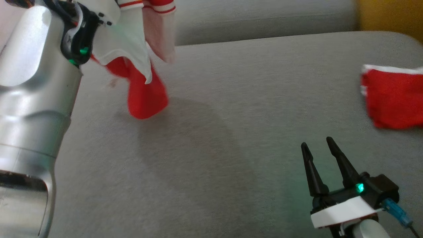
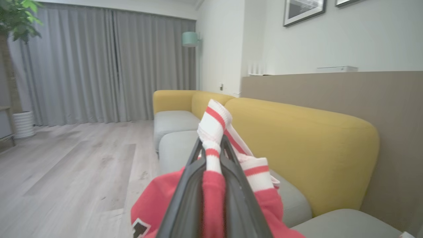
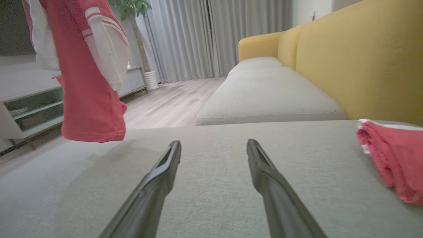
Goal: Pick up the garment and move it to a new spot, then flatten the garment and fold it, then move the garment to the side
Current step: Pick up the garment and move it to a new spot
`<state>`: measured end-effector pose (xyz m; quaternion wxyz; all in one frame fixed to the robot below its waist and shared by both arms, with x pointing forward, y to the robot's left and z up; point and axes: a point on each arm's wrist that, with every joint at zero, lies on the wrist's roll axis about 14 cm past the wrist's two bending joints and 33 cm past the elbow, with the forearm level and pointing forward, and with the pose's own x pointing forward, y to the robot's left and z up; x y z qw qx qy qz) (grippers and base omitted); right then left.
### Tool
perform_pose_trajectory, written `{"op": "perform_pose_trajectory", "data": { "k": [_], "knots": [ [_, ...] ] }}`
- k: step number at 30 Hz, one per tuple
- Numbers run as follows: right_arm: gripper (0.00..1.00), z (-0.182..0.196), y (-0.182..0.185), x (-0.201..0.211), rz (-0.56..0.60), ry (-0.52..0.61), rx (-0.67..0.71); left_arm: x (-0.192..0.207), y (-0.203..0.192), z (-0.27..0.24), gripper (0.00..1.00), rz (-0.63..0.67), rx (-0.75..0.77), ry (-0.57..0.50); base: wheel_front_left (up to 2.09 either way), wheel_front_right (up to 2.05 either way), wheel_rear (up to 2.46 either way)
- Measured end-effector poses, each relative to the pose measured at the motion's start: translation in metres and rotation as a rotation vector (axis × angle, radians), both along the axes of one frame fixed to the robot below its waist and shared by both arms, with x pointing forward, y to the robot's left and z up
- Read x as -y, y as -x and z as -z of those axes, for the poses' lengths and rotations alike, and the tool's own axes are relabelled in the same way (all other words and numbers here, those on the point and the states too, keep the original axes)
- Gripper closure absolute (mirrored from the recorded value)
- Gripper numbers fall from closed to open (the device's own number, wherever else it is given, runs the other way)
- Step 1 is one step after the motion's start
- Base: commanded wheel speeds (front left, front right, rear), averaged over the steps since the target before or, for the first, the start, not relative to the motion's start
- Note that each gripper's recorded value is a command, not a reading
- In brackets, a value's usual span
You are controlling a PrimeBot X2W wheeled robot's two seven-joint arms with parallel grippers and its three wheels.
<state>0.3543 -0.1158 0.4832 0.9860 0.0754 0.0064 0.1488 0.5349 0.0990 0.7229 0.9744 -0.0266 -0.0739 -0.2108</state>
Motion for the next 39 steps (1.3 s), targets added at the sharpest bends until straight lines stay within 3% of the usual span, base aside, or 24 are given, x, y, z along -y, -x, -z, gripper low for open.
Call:
{"op": "perform_pose_trajectory", "data": {
  "k": [7,12,16,20,23,24,25,26,30,34,39],
  "knots": [
    [0.00,-0.019,0.028,0.057,0.199,-0.008,0.057,0.112,0.015,-0.031,1.00,0.259,0.056,0.035,0.00,0.00,0.00],
    [0.00,-0.017,0.038,0.076,0.279,-0.014,0.047,0.185,0.030,-0.005,1.00,0.429,-0.012,0.081,0.00,0.00,0.00],
    [0.00,-0.002,0.034,0.076,0.284,-0.012,-0.007,0.212,0.037,0.094,1.00,0.477,-0.236,0.108,0.00,0.00,0.00],
    [0.00,0.005,0.021,0.073,0.280,-0.013,-0.030,0.201,0.057,0.220,1.00,0.430,-0.470,0.076,0.00,0.00,0.00],
    [0.00,0.009,0.011,0.073,0.276,-0.007,-0.042,0.193,0.075,0.275,1.00,0.400,-0.552,0.065,0.00,0.00,0.00],
    [0.00,0.011,0.010,0.072,0.273,-0.005,-0.051,0.191,0.078,0.284,0.82,0.394,-0.556,0.062,0.00,0.00,0.00],
    [0.00,0.013,0.009,0.071,0.270,-0.003,-0.056,0.190,0.079,0.288,0.20,0.391,-0.550,0.057,0.00,0.00,0.00],
    [0.00,0.015,0.008,0.070,0.265,-0.001,-0.061,0.189,0.079,0.288,0.00,0.387,-0.536,0.049,0.00,0.00,0.00],
    [0.00,0.016,0.009,0.066,0.250,0.001,-0.062,0.189,0.080,0.266,0.00,0.374,-0.441,0.035,0.00,0.00,0.00],
    [0.00,0.013,0.016,0.062,0.232,0.000,-0.050,0.187,0.083,0.206,0.00,0.321,-0.256,0.071,0.00,0.00,0.00],
    [0.00,0.016,0.032,0.051,0.200,0.008,-0.053,0.142,0.119,0.203,0.00,0.161,-0.183,0.062,0.00,0.00,0.00]
  ]
}}
